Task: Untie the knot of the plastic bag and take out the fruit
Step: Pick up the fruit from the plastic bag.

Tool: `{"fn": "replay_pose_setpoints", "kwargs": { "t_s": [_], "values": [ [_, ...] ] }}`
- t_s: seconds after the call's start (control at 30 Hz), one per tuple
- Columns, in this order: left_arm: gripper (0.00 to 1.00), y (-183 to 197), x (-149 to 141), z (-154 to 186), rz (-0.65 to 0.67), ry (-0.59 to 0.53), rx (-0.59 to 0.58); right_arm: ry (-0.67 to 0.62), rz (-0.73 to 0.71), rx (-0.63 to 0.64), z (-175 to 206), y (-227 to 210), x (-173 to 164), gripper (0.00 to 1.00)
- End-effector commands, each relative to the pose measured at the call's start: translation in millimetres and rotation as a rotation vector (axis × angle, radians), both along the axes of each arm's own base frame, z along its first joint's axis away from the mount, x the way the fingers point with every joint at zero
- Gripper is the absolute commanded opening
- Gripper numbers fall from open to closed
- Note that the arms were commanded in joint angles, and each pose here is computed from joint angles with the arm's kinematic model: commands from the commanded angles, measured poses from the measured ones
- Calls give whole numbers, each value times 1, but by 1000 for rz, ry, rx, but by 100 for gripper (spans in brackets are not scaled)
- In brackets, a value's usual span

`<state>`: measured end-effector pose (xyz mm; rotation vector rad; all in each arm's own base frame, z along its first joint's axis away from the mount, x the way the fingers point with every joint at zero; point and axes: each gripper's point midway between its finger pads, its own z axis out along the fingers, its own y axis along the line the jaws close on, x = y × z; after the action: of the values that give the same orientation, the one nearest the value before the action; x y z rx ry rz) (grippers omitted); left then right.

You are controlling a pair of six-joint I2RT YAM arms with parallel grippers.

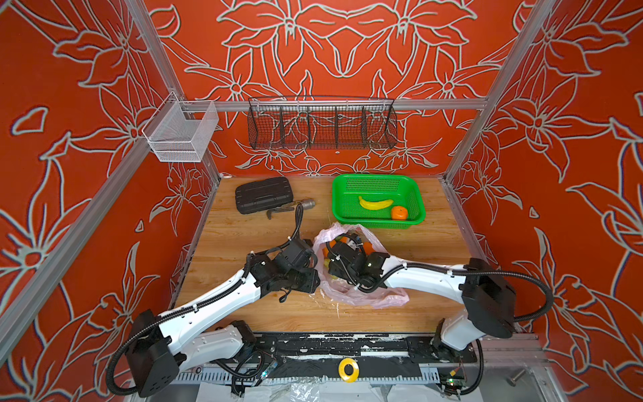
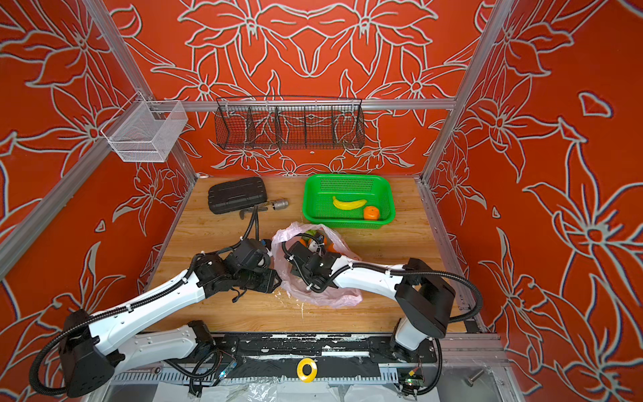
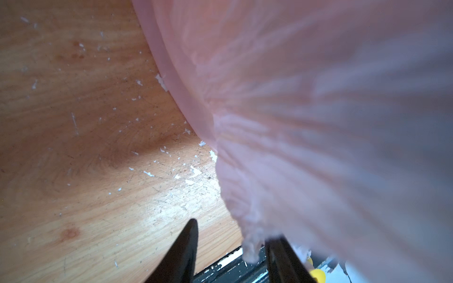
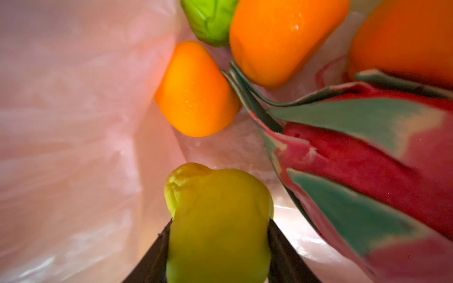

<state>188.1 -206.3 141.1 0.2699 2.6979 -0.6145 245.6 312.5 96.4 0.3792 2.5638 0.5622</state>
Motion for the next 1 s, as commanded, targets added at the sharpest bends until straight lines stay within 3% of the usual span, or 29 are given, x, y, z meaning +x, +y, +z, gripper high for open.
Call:
{"fn": "replay_pose_setpoints", "kwargs": {
  "t_s": [0.0,0.5,0.97],
  "values": [
    [48,-4,1,16,-35,-63,-59,-47,56,20,15,0,-5,48],
    [63,-20,-13,105,-229,-332,-296,-221,270,21,77,-30,-29,49],
    [90,-42,-13,145,-334,-402,-382,-424,293,0,150,-75,-36,48]
  ]
}}
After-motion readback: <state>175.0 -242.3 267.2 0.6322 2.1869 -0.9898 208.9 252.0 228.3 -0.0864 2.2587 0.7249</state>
